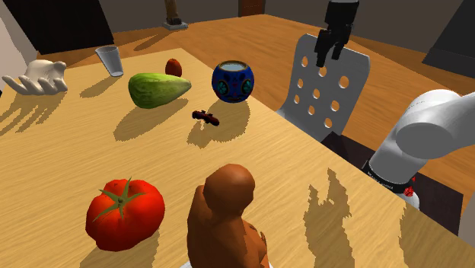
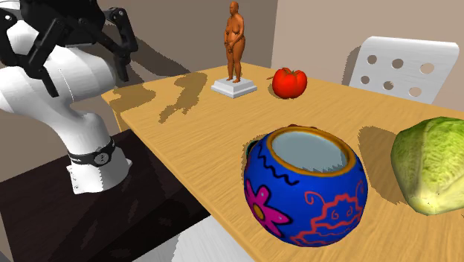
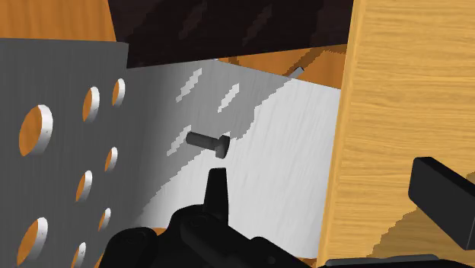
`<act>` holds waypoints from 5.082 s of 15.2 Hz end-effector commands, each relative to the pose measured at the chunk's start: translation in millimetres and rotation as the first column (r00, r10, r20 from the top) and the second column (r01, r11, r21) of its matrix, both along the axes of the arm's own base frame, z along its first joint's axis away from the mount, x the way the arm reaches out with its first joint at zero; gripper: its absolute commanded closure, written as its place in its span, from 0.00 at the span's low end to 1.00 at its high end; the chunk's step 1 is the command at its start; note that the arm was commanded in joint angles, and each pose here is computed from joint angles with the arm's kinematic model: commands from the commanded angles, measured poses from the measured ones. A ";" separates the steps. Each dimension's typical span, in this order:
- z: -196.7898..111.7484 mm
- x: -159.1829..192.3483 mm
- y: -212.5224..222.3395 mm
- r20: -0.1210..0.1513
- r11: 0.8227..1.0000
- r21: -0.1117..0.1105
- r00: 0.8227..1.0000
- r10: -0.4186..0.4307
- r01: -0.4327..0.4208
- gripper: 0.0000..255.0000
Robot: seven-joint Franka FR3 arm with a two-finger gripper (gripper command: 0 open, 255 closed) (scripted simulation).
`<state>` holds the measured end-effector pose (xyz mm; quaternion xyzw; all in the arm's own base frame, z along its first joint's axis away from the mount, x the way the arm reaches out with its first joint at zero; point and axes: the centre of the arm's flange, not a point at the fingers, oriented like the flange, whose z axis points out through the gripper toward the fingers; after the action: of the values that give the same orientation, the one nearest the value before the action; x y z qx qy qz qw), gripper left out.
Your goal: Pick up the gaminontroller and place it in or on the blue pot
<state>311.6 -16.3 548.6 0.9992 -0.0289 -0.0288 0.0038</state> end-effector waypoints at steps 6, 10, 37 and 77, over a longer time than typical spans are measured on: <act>-20.5 38.2 47.4 0.012 0.999 0.007 0.999 0.031 -0.031 0.00; -36.4 67.9 86.3 0.022 0.998 0.012 0.998 0.055 -0.056 0.00; -132.4 228.9 337.9 0.083 0.978 0.036 0.976 0.201 -0.205 0.00; -202.4 192.7 313.1 0.282 0.907 0.311 0.939 0.198 -0.284 0.00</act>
<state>504.3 296.8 346.4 0.9757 0.1008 0.0902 -0.1723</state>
